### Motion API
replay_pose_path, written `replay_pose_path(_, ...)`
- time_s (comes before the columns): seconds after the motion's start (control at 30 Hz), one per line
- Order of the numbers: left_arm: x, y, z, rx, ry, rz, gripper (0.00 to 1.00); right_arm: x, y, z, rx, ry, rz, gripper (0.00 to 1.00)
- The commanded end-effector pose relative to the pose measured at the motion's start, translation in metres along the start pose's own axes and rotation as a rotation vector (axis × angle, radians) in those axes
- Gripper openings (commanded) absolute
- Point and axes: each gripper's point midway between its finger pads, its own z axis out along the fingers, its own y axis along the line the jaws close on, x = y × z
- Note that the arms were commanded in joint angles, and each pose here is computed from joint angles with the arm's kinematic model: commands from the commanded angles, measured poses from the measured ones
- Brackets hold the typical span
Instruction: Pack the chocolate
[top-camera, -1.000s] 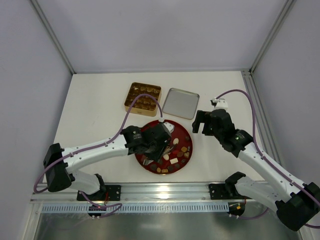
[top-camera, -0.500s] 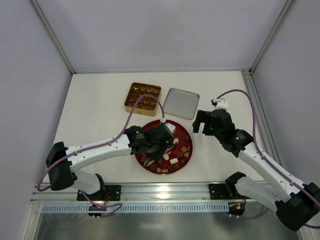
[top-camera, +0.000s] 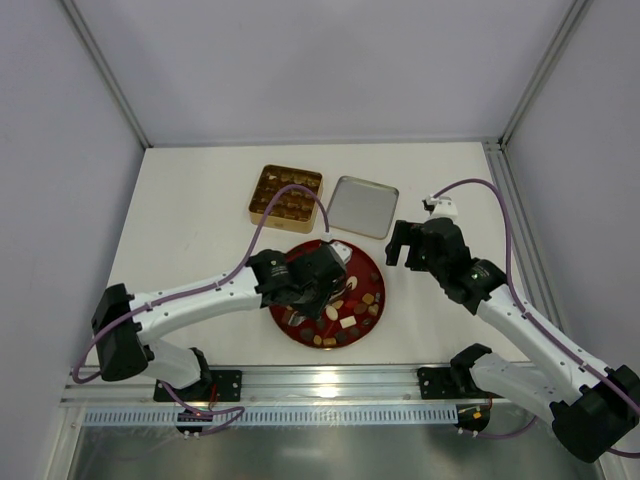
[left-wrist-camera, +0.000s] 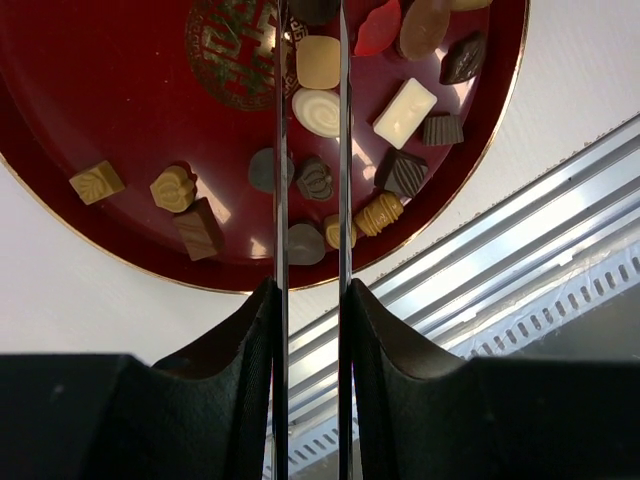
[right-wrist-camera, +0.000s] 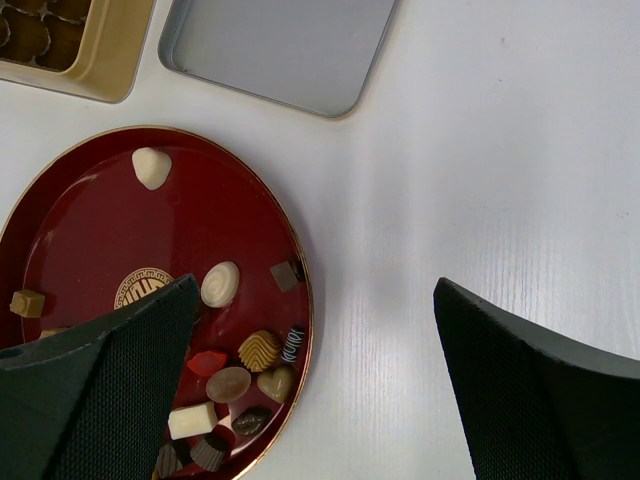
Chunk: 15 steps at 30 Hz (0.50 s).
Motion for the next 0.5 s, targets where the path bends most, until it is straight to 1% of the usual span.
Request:
replay_pose_path(0.0,-0.024,0.004,-0.024,-0.008,-0.103,-0.008,0.28,-0.011,0.005,-0.003,-0.026,-0.044,0.016,1.00)
replay_pose_path(0.47,-0.038,0.029,-0.042,-0.049,-0.158,-0.051,0.28,-0.011,0.005,-0.003,-0.029,-0.044,0.017,1.00)
